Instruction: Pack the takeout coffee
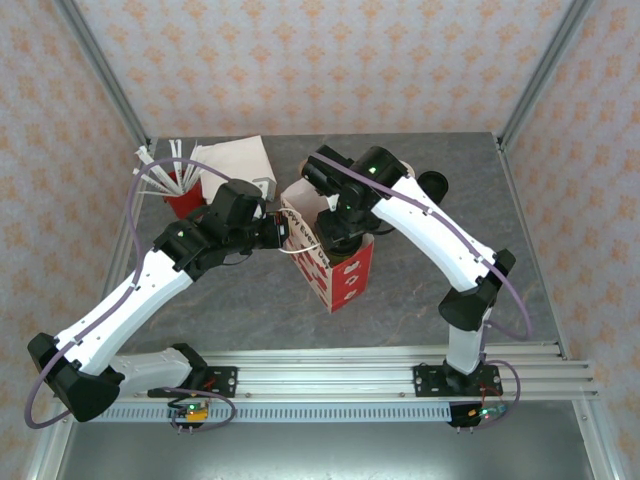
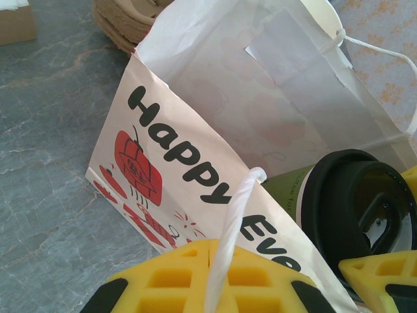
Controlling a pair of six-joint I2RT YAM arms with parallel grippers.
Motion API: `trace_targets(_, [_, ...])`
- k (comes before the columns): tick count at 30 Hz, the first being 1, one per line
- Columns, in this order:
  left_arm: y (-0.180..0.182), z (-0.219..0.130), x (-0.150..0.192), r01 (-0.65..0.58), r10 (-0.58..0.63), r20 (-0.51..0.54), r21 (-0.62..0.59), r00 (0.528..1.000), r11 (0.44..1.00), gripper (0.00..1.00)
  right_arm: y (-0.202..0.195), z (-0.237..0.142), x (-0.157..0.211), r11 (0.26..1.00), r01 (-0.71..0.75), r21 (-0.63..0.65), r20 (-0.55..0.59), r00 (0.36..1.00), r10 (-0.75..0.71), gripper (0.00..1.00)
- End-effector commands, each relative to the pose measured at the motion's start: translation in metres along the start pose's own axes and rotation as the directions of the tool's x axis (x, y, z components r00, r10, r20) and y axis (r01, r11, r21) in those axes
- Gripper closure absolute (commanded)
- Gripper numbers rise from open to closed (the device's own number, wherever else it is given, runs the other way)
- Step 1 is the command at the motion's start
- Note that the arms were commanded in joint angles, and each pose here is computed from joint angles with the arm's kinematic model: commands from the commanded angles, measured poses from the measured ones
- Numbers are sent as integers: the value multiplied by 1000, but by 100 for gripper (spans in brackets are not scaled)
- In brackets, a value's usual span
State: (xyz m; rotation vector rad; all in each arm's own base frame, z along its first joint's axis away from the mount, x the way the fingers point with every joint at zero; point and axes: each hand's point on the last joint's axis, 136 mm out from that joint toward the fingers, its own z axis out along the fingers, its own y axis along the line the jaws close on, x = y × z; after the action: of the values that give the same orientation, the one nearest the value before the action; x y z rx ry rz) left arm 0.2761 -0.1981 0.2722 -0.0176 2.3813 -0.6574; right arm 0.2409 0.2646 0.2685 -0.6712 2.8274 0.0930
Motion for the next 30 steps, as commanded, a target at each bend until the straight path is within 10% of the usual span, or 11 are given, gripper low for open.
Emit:
trace_targets(1, [-2, -8, -2, -33, 33, 17, -1, 999, 999, 93, -17, -5, 33, 997, 22, 76, -138, 990, -12, 37])
trace_targets(30, [0, -7, -1, -62, 62, 16, -9, 998, 998, 93, -27, 10, 34, 992, 23, 120, -186, 982, 0, 37])
